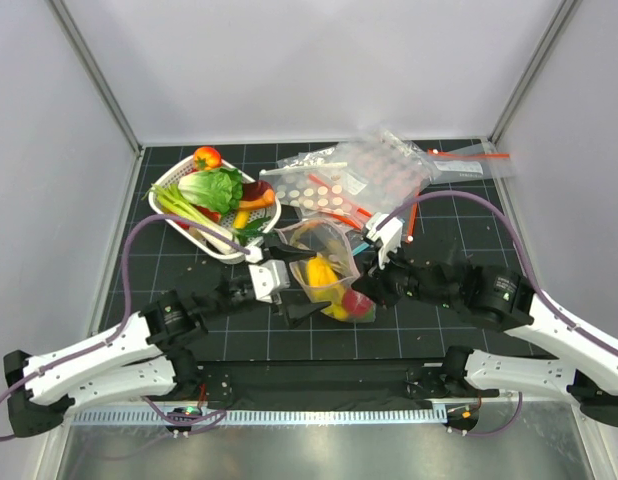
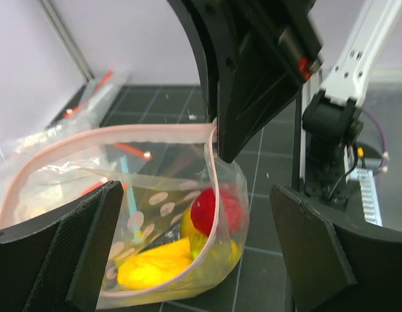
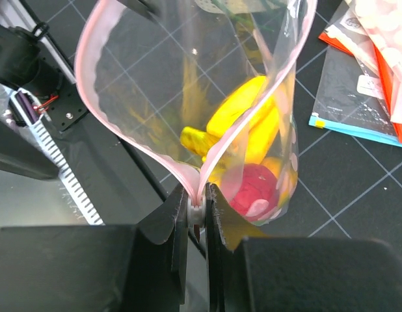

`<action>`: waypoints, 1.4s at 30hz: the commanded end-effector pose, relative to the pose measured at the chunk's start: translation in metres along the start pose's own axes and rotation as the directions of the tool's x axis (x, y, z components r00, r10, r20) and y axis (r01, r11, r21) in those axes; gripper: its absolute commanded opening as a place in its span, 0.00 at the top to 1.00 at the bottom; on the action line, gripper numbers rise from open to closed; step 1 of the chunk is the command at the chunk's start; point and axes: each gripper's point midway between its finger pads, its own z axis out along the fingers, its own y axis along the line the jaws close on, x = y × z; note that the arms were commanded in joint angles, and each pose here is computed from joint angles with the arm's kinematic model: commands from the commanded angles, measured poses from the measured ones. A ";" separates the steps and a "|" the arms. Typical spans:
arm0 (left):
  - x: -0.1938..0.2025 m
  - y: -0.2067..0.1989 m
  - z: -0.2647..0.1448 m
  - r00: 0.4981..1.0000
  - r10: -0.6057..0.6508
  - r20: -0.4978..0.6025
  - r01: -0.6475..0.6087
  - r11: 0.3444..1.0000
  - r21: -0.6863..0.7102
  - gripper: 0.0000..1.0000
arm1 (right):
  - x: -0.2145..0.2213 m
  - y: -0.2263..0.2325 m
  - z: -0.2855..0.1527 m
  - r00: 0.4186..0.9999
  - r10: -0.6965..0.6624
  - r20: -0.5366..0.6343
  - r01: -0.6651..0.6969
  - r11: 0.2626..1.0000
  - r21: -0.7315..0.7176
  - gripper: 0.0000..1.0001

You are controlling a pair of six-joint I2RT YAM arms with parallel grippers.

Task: Place the food in the zip-top bag and seal the zipper
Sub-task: Zip the zipper food storage bag at the center of the board.

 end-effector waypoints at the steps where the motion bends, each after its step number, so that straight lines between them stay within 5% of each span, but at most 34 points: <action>1: -0.004 -0.002 0.012 0.997 0.063 -0.049 -0.060 0.997 0.047 0.00 | -0.023 0.011 -0.012 0.998 -0.014 0.060 0.017 0.998 -0.054 0.99; 5: 0.011 0.004 0.021 0.990 0.054 -0.133 -0.052 0.998 0.021 0.04 | -0.024 0.014 -0.013 0.998 -0.025 0.051 0.029 0.997 -0.070 0.99; 7: 0.017 0.007 0.024 0.986 0.054 -0.157 -0.053 0.999 0.010 0.27 | -0.025 0.017 -0.013 0.998 -0.029 0.053 0.034 0.996 -0.088 0.99; 8: 0.017 0.007 0.025 0.985 0.055 -0.161 -0.054 0.998 0.009 0.46 | -0.025 0.018 -0.012 0.998 -0.031 0.056 0.036 0.995 -0.092 0.99; 10: 0.020 0.007 0.028 0.984 0.045 -0.172 -0.044 0.999 0.013 0.64 | -0.025 0.018 -0.011 0.998 -0.035 0.056 0.040 0.995 -0.091 0.98; 11: 0.020 0.009 0.029 0.984 0.039 -0.175 -0.040 0.999 -0.001 0.84 | -0.026 0.018 -0.010 0.997 -0.037 0.064 0.043 0.995 -0.092 0.91; 13: 0.021 0.016 0.030 0.983 0.001 -0.182 -0.011 0.998 -0.054 1.00 | -0.022 0.017 -0.008 0.997 -0.040 0.069 0.046 0.995 -0.092 0.67; 14: 0.024 0.019 0.030 0.982 -0.009 -0.188 -0.005 0.997 -0.073 1.00 | -0.024 0.017 -0.006 0.995 -0.036 0.089 0.044 0.995 -0.091 0.49; 17: 0.022 0.026 0.028 0.985 -0.031 -0.170 0.009 0.992 -0.127 1.00 | -0.022 0.009 -0.001 0.992 -0.014 0.122 0.020 0.999 -0.047 0.36; 23: 0.014 0.040 0.012 0.995 -0.050 -0.085 0.029 0.973 -0.231 1.00 | -0.026 0.000 -0.003 0.966 -0.003 0.257 0.008 1.000 -0.021 0.34; 29: 0.016 0.036 0.014 0.995 -0.056 -0.084 0.037 0.977 -0.212 1.00 | -0.034 -0.007 -0.018 0.910 0.007 0.413 0.002 1.000 -0.022 0.45; 42: 0.017 0.031 0.018 0.993 -0.073 -0.090 0.055 0.981 -0.185 1.00 | -0.034 0.015 -0.001 0.911 -0.035 0.412 0.090 0.989 -0.114 0.39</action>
